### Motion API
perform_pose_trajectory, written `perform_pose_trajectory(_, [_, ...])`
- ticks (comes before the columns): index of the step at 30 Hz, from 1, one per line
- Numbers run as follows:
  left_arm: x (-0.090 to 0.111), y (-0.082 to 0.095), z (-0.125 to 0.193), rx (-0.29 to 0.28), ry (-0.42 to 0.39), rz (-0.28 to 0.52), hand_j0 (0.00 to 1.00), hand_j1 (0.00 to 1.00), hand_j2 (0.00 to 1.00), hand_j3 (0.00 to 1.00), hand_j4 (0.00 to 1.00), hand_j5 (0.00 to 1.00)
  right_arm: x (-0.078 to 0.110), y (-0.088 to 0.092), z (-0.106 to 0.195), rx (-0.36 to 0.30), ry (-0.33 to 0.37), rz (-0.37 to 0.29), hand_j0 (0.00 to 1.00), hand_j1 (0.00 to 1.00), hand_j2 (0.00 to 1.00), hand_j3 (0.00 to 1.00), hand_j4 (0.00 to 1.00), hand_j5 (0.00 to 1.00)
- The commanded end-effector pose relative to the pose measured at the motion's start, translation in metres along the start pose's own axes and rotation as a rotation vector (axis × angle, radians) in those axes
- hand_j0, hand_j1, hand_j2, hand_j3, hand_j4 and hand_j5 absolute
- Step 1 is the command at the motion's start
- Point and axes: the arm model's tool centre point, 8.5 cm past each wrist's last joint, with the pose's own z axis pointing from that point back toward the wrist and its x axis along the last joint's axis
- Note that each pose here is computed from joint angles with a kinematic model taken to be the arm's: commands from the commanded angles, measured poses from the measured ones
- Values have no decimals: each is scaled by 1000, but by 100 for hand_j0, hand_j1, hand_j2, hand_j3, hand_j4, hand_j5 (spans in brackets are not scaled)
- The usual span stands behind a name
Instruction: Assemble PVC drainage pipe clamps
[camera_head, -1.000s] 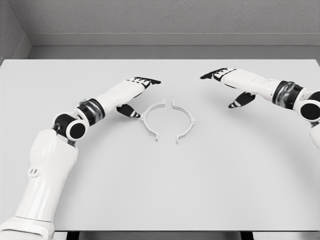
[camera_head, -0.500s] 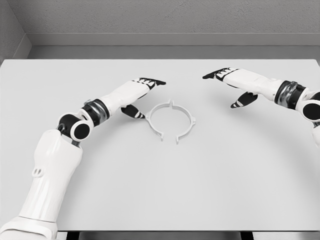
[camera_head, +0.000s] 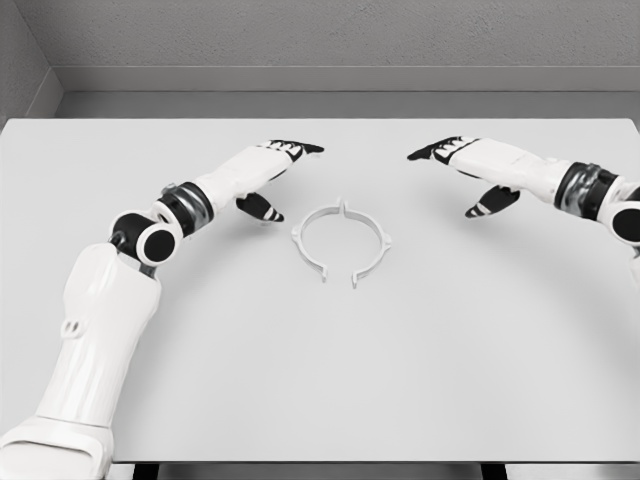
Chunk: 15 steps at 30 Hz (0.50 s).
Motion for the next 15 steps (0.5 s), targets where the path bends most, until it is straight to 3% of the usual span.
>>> perform_pose_trajectory(1, [-2, -6, -2, -13, 4, 19, 100, 100, 100, 100, 100, 100, -1, -1, 2, -3, 2, -1, 100, 100, 100, 100, 100, 100])
perform_pose_trajectory(15, [14, -10, -12, -23, -33, 17, 100, 100, 100, 100, 100, 100, 0, -1, 2, -1, 1, -1, 100, 100, 100, 100, 100, 100])
